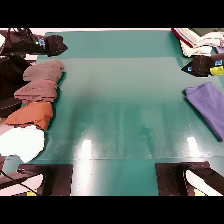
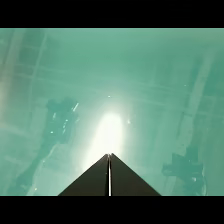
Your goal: Fold the shirts.
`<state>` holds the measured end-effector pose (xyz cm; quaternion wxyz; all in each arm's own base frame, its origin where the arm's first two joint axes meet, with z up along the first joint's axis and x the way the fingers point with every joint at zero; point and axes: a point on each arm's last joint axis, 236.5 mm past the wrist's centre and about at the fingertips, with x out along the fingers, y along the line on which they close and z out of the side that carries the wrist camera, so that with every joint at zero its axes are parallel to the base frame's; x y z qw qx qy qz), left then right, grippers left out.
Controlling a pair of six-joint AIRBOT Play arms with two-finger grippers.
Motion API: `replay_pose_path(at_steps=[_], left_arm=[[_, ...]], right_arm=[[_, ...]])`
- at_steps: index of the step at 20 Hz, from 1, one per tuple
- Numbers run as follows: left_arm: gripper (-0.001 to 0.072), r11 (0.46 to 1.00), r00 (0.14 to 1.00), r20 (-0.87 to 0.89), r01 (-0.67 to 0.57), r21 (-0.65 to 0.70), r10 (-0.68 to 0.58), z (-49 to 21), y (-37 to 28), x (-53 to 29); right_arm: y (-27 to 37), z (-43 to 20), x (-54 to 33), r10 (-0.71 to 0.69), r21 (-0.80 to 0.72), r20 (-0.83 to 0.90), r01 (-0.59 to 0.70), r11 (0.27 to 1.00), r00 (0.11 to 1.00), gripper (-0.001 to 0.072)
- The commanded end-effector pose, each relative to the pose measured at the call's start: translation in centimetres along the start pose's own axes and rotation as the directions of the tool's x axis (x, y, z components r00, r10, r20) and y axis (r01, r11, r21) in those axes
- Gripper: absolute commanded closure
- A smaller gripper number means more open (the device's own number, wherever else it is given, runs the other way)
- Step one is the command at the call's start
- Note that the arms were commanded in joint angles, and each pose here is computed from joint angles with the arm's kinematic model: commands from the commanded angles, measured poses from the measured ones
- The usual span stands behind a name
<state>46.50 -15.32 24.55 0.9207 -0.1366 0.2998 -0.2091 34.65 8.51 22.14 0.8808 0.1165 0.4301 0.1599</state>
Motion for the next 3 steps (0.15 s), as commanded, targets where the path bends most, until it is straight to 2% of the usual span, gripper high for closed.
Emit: replay_pose_path(at_steps=[1,3], left_arm=[[0.0684,1.000,0.999,0.052,-0.003,0.000,0.003,1.23,0.07,0.00],[0.0684,1.000,0.998,0.067,-0.003,0.000,0.003,1.59,0.09,-0.02]], right_arm=[[0.63,-0.15,0.09,0.012,-0.012,-0.005,-0.012,1.000,1.000,0.0695],[0.65,-0.16,0.09,0.013,-0.012,-0.005,-0.013,1.000,1.000,0.0694]])
